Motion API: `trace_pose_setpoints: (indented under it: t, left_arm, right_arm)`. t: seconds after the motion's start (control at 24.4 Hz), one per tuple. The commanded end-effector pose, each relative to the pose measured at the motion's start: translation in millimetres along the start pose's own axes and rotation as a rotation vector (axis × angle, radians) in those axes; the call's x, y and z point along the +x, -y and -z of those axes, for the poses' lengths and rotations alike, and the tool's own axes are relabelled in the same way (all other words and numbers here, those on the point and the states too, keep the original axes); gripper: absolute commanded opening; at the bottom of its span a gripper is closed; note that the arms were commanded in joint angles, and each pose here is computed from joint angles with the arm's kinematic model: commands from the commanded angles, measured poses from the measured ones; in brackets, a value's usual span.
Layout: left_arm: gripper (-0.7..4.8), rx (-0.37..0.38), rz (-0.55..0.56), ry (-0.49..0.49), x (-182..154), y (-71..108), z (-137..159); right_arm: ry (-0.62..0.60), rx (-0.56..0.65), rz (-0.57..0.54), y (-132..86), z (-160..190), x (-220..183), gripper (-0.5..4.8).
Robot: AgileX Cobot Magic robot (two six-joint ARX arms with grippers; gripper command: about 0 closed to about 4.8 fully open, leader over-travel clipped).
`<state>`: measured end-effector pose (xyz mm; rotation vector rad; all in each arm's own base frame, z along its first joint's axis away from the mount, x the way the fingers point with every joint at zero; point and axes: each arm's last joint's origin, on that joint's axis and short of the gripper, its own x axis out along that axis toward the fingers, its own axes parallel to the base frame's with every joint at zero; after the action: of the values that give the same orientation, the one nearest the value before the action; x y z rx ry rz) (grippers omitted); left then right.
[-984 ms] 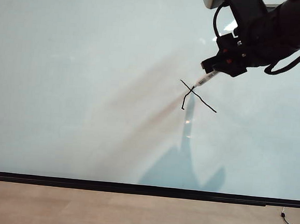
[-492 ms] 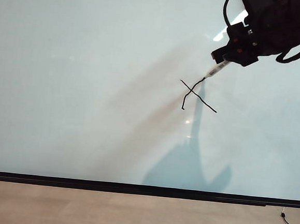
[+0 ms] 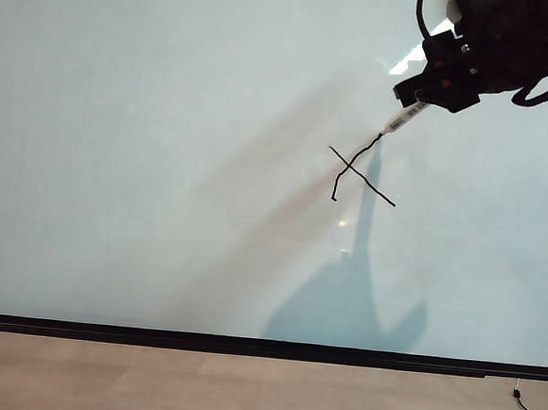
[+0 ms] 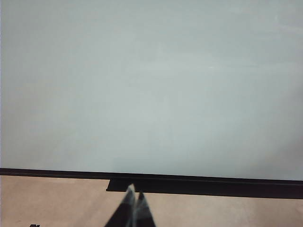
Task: Pick up the pen on the shelf to the right of the whiteboard and draw a cross mark.
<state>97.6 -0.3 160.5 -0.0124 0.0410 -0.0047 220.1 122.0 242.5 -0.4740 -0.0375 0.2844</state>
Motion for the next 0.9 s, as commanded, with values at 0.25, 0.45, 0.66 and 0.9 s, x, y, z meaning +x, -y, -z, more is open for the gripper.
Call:
trace_pose_setpoints:
  t: [0.25, 0.45, 0.66, 0.9]
  left_arm:
    - [-0.04, 0.005, 0.001, 0.016, -0.2, 0.1, -2.3]
    - [-0.05, 0.005, 0.000, 0.015, -0.2, 0.0, -2.1]
    - [-0.05, 0.005, 0.001, 0.016, -0.2, 0.1, -2.3]
    - [-0.05, 0.005, 0.001, 0.015, -0.2, 0.0, -2.1]
  right_arm:
    - [0.013, 0.052, 0.043, -7.0, -6.4, -24.5, -0.05]
    - [0.010, 0.090, 0.043, -5.7, 9.5, -47.7, -0.05]
    - [0.029, 0.124, 0.054, -4.2, 26.0, -71.9, -0.05]
    - [0.025, 0.150, 0.075, -4.1, 48.1, -99.5, -0.05]
